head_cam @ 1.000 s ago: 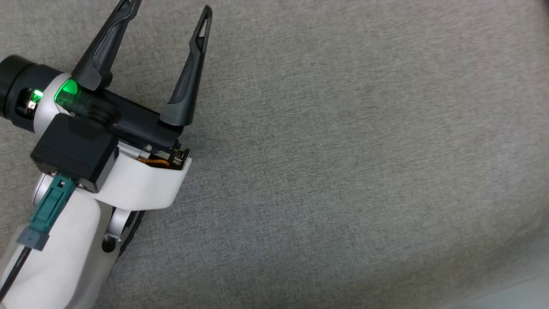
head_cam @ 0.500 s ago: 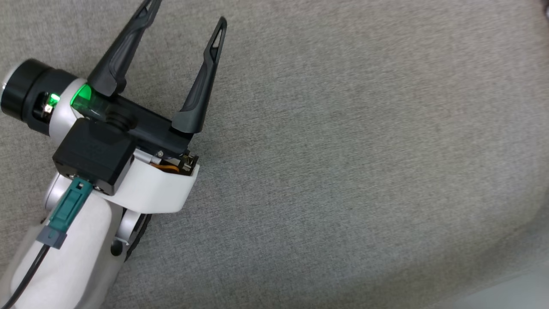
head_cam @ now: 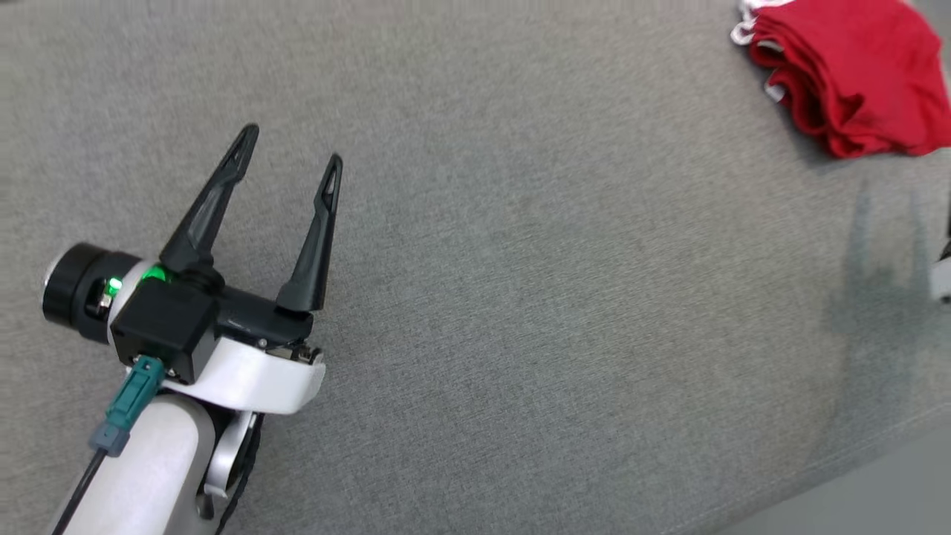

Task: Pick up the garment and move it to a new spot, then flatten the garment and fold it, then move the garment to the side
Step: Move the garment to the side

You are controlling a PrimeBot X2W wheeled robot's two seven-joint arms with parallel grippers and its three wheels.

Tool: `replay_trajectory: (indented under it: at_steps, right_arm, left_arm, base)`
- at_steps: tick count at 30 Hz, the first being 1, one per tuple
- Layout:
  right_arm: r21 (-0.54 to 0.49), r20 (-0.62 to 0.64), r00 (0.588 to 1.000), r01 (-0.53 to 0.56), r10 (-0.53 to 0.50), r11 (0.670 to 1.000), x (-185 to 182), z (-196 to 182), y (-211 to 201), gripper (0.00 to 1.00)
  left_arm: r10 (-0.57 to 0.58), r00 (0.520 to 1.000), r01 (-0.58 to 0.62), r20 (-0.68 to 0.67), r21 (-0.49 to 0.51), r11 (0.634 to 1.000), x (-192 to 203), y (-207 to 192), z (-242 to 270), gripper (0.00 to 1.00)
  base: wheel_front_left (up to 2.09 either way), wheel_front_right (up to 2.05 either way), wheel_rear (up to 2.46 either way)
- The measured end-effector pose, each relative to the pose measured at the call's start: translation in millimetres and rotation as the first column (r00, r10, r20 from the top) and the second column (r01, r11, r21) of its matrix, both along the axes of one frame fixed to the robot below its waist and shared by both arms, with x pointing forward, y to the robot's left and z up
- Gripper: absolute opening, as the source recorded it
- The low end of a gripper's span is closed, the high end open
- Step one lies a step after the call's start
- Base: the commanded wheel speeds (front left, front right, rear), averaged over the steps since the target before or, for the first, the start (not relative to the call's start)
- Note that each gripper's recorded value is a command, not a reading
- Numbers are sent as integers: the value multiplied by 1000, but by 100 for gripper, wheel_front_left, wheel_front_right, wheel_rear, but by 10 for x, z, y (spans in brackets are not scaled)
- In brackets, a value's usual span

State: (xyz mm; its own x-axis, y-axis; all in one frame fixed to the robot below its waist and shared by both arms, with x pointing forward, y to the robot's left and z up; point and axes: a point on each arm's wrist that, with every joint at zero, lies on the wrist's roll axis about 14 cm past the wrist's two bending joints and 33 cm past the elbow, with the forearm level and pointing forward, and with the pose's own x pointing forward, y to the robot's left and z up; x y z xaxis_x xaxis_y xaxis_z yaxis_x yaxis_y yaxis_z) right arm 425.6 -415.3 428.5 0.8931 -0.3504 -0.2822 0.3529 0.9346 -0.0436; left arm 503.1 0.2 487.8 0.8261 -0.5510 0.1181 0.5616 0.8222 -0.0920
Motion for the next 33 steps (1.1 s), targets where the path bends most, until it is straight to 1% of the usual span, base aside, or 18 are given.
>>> replay_trajectory:
  at_steps: [6,10,11,17,18,21,23,25,30,33]
  right_arm:
    - [41,118,987,-113,107,993,-135,134,650,100]
    - [66,157,962,-235,222,970,-62,127,1217,100]
    - [66,157,962,-235,222,970,-62,127,1217,100]
    - [90,211,906,-392,367,916,96,279,1917,100]
    - [88,219,887,-433,407,897,119,328,2105,100]
    - [92,235,857,-489,458,867,131,405,2370,100]
    - [94,239,842,-515,483,852,114,444,2504,100]
    - [93,247,835,-526,492,846,65,499,2569,100]
    - [74,260,821,-542,509,837,-104,637,2676,100]
    - [69,258,824,-536,504,842,-230,694,2658,100]
  left_arm:
    - [52,999,-52,5,-4,999,-201,139,196,100]
    - [128,992,-128,-13,-2,992,-302,369,221,100]
    - [128,992,-128,-13,-2,992,-302,369,221,100]
    - [275,961,-274,-26,14,962,-471,831,253,100]
    - [332,943,-331,-35,30,943,-550,1031,231,100]
    - [406,913,-403,-53,49,914,-692,1295,198,100]
    - [446,893,-442,-62,61,895,-804,1440,177,100]
    - [473,878,-470,-68,61,881,-912,1530,189,100]
    - [502,861,-498,-80,61,865,-1156,1641,204,100]
    - [509,857,-505,-83,65,861,-1265,1657,219,100]
  base:
    - [0,0,0]
    - [0,0,0]
    - [0,0,0]
    - [0,0,0]
    - [0,0,0]
    - [0,0,0]
    - [0,0,0]
    - [0,0,0]
    - [0,0,0]
    - [0,0,0]
